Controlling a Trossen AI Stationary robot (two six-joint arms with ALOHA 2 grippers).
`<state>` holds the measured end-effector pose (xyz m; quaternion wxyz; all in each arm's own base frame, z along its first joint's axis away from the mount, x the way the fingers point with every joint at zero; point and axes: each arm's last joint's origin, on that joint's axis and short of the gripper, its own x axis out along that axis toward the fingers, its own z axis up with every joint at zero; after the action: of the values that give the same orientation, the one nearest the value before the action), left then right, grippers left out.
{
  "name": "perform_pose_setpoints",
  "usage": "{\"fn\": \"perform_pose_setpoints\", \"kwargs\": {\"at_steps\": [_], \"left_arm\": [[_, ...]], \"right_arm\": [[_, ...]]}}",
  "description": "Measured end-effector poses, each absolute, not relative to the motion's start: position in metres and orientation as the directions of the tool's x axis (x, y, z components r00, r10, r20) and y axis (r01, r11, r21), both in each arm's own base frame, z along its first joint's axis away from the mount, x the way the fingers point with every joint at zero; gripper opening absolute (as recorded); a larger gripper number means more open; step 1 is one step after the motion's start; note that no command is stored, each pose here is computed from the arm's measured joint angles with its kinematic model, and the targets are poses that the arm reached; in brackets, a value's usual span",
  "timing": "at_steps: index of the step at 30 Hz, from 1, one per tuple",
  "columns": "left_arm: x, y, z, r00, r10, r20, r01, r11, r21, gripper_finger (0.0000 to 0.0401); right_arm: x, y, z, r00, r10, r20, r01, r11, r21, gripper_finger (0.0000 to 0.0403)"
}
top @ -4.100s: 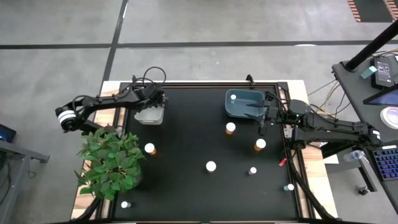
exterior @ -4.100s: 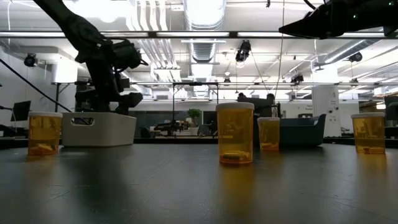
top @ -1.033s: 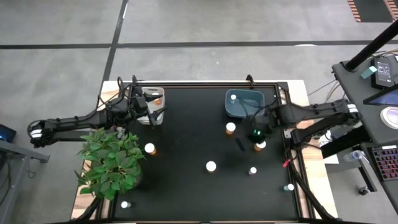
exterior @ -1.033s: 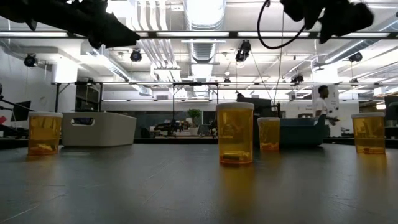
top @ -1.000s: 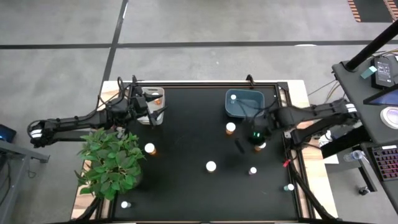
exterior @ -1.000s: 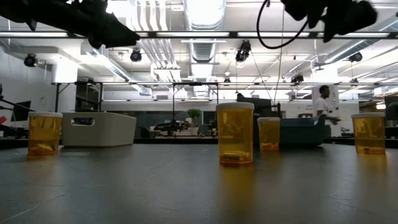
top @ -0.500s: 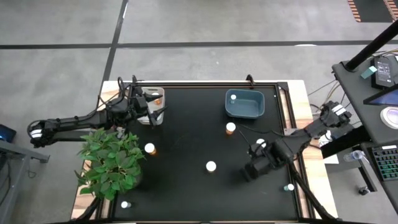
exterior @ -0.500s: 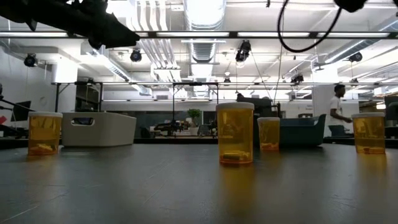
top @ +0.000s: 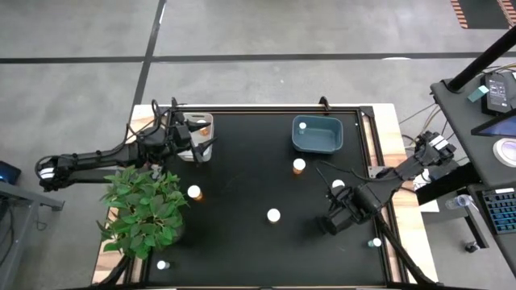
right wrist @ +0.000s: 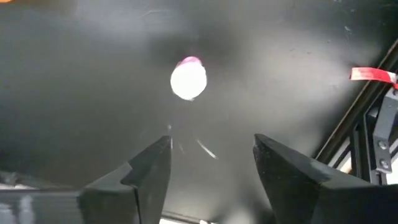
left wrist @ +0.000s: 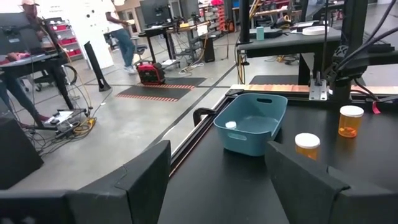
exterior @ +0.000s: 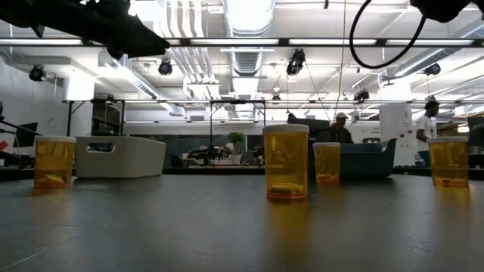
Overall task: Pick and place medicine bottles into bin by pill shape (circle, oval)
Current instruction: Put the small pink pill bottle into the blue bin
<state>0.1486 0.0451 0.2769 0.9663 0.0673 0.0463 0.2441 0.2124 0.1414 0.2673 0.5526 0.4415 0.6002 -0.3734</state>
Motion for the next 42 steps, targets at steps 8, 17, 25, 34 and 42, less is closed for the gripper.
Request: {"fn": "perform_pose_setpoints", "kwargs": {"at_steps": [8,17,25,34,42], "left_arm": [[0.149,0.045,0.277,0.877,0.478,-0.057,-0.464,0.871,0.16,0.0245],[0.149,0.045,0.277,0.877,0.478,-0.058,-0.464,0.871,0.161,0.0244],[0.149,0.045,0.277,0.876,0.478,-0.058,-0.462,0.869,0.178,0.0244],[0.149,0.045,0.277,0.876,0.478,-0.058,-0.462,0.869,0.179,0.0244],[0.149,0.045,0.277,0.876,0.478,-0.058,-0.462,0.869,0.179,0.0244]], "right_arm": [[0.217,0.139,0.249,0.045,0.121,-0.992,0.95,0.303,0.081,0.0263],[0.222,0.128,0.216,0.08,0.135,-0.988,0.954,0.277,0.115,0.0265],[0.221,0.126,0.202,0.096,0.143,-0.985,0.953,0.273,0.132,0.0256],[0.223,0.127,0.187,0.055,0.128,-0.99,0.955,0.283,0.09,0.024],[0.226,0.128,0.189,0.057,0.129,-0.99,0.956,0.28,0.091,0.024]]}}
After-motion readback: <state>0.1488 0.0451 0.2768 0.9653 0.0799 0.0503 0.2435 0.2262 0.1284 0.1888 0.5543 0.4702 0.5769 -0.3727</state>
